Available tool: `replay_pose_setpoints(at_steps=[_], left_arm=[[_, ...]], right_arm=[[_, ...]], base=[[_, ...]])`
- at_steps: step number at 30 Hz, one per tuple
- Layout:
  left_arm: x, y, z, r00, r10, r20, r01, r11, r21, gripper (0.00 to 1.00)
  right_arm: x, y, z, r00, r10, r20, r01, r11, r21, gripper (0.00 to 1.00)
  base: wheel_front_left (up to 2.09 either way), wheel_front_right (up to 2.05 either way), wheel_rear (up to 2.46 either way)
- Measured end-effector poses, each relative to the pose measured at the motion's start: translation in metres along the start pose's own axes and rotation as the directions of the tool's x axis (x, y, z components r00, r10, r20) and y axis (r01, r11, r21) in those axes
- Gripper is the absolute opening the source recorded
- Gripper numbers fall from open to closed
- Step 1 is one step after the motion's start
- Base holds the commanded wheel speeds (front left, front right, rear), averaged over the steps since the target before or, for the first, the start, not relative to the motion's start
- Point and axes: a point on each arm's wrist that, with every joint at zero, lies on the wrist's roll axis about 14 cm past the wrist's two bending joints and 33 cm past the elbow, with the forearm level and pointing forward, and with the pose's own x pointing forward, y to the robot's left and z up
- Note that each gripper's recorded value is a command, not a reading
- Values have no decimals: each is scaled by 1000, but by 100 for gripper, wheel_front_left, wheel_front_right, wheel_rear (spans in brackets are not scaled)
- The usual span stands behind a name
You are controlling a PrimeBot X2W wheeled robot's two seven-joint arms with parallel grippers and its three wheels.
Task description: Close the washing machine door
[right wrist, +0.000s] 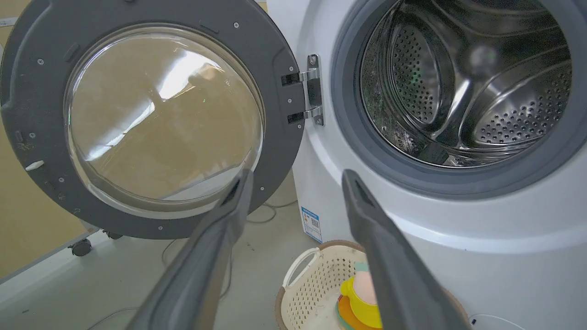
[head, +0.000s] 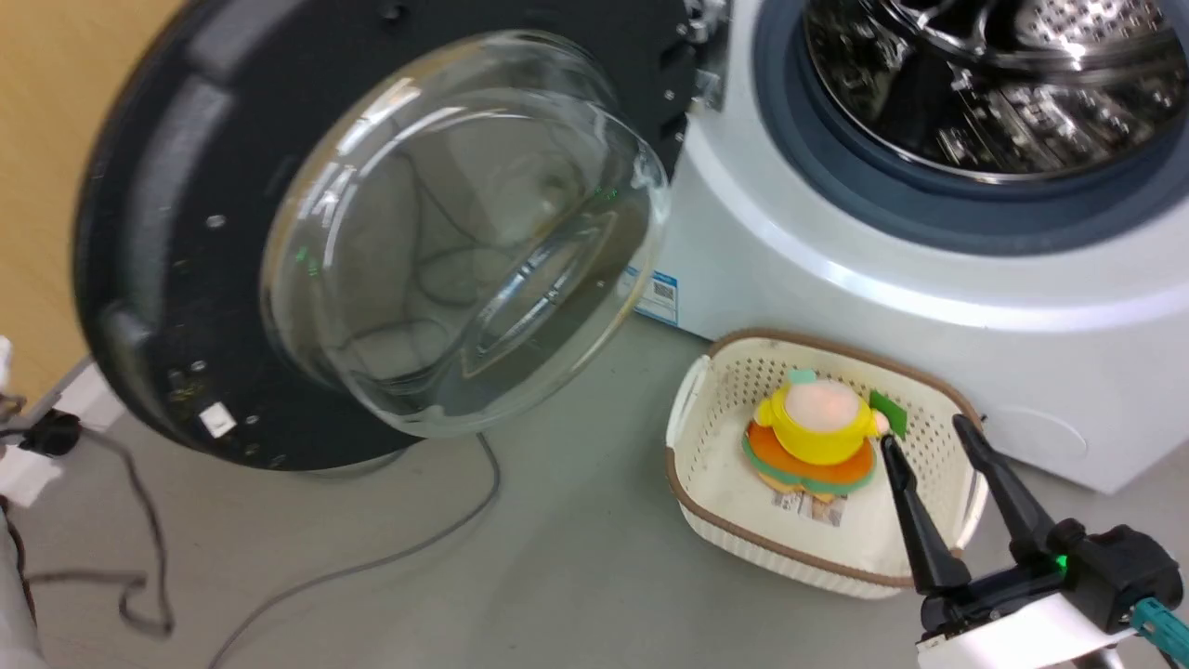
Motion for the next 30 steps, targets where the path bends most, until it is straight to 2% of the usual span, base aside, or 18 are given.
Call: replay_pose_setpoints(at_steps=[5,11,18,21,26,27,30], left_arm=[[21,10,-23,988,51,-149,-81,976,-201,0],[25,16,-51,951,37,-307,-159,910,-382,0],[14,-3,-70,895,-117,-430,-130,854,-504,0],[4,-16,-71,866,-207,-456,-80,842,-534,0],[-17,-31,-83,810,-298,-504,-43,829,-558,0],[-32,-46,-94,771,-362,-524,-27,804,-595,0],[-47,-67,-107,726,-433,-534,-14,768,-640,0]], right_arm=[[-3,-10,-8,1000,-22,-18,22,1000,7,100],[-2,-15,-9,999,-32,-18,32,999,9,100],[-3,-17,-5,999,-42,-10,42,999,-2,100],[-3,-16,-1,999,-42,-2,42,999,-8,100],[-4,-14,8,999,-51,18,52,999,-11,100],[-6,-14,14,997,-65,34,65,998,-12,100],[-11,-17,21,995,-89,51,90,996,-14,100]], base=[[0,0,0],[0,0,0],[0,0,0],[0,0,0],[0,0,0],[0,0,0],[0,0,0]])
